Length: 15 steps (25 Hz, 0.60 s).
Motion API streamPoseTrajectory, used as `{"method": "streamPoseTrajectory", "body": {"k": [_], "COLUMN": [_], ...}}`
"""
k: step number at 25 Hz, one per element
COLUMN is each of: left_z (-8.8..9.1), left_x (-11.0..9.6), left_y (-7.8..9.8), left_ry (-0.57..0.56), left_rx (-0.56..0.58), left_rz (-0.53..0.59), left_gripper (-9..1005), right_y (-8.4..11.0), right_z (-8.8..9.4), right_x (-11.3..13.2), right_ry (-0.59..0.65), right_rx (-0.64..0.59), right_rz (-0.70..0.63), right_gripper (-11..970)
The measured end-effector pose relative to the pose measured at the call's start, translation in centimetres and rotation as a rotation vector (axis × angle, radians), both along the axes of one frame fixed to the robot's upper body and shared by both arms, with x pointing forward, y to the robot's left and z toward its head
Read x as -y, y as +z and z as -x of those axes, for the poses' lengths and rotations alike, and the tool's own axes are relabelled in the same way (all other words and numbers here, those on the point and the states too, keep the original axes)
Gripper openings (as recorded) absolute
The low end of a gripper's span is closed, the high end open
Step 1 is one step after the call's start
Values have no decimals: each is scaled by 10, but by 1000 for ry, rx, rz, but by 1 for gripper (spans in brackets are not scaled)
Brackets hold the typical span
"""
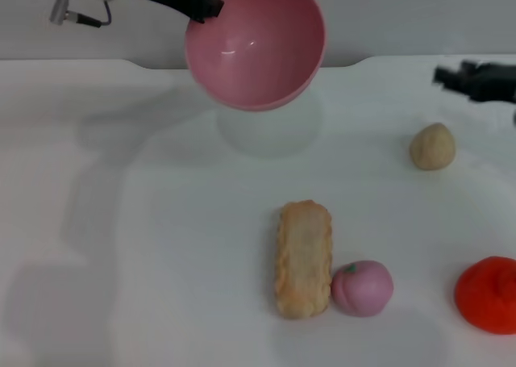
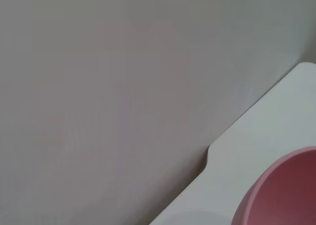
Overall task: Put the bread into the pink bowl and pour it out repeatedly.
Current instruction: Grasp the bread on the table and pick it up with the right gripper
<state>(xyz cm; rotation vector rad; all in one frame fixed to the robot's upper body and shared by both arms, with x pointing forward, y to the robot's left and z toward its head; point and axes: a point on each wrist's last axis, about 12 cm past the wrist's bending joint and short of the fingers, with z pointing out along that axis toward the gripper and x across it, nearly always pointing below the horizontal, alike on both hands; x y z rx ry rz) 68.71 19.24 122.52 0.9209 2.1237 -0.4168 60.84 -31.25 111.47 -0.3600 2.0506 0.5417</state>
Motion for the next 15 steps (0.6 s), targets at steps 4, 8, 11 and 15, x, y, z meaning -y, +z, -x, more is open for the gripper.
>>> {"method": "streamPoseTrajectory", "body": {"k": [4,8,11,15], "left_z": [2,2,2,3], "left_x": [-2,-4,-4,-5], "left_y": [-3,-5,-6,-7], "left_ry": [-1,2,4,0], "left_rx": [-5,-6,-4,-2], "left_rz": [-4,-4,-5,-8], "left_gripper": [43,43,43,43], "right_y": [11,28,42,57], "right_z": [-6,-3,1,8], "right_x": [-18,-43,-62,-82], "right_ry": [172,376,505,608], "right_rx": [-157,-273,-345,-425], "right_rz": [57,106,154,223], "right_gripper": [540,540,539,539]}}
